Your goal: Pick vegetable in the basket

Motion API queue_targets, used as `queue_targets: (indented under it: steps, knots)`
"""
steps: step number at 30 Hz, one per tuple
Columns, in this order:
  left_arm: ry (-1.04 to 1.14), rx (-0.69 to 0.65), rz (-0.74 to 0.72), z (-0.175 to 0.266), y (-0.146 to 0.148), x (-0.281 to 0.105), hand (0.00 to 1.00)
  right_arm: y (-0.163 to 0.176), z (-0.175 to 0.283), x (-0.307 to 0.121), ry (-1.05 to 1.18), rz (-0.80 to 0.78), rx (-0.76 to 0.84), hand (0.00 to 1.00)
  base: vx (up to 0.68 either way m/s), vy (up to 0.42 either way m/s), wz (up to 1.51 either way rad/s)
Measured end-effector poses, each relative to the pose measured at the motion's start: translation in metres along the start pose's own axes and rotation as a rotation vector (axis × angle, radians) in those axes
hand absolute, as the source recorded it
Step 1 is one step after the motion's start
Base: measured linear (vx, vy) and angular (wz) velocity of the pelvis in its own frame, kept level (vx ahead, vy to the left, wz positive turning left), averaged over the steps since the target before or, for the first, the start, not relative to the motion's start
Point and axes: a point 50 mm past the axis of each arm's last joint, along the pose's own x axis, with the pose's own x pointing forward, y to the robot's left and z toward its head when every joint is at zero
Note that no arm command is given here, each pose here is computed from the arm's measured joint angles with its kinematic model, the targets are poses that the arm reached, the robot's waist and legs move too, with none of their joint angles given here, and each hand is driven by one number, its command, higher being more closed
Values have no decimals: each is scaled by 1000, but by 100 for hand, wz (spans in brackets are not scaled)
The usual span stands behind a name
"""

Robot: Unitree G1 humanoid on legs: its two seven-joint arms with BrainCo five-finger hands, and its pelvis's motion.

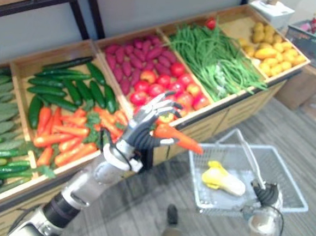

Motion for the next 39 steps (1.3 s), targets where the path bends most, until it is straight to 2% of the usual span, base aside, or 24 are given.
queue_targets:
  steps: [9, 16, 29, 36, 37, 39]
  knots:
    - [6, -11, 2, -2, -4, 7, 100, -7, 36, -17, -213, -8, -32, 100, -33, -56, -19]
    - [23, -12, -11, -7, -9, 11, 100, -6, 70, -27, -387, 30, 0, 100, -55, -75, -19]
    - [139, -59, -112, -22, -48, 12, 100, -9, 104, -50, -568, 62, 81, 100, -43, -63, -16]
    - [269, -33, -204, -42, -73, 0, 100, 0, 104, -60, -566, 97, 124, 100, -35, -51, -3]
    - [290, -33, -219, -45, -77, -3, 0, 1, 104, -61, -563, 99, 131, 100, -37, -56, -5]
    - [325, -27, -237, -50, -82, -4, 0, 3, 104, -62, -559, 106, 135, 100, -34, -49, -3]
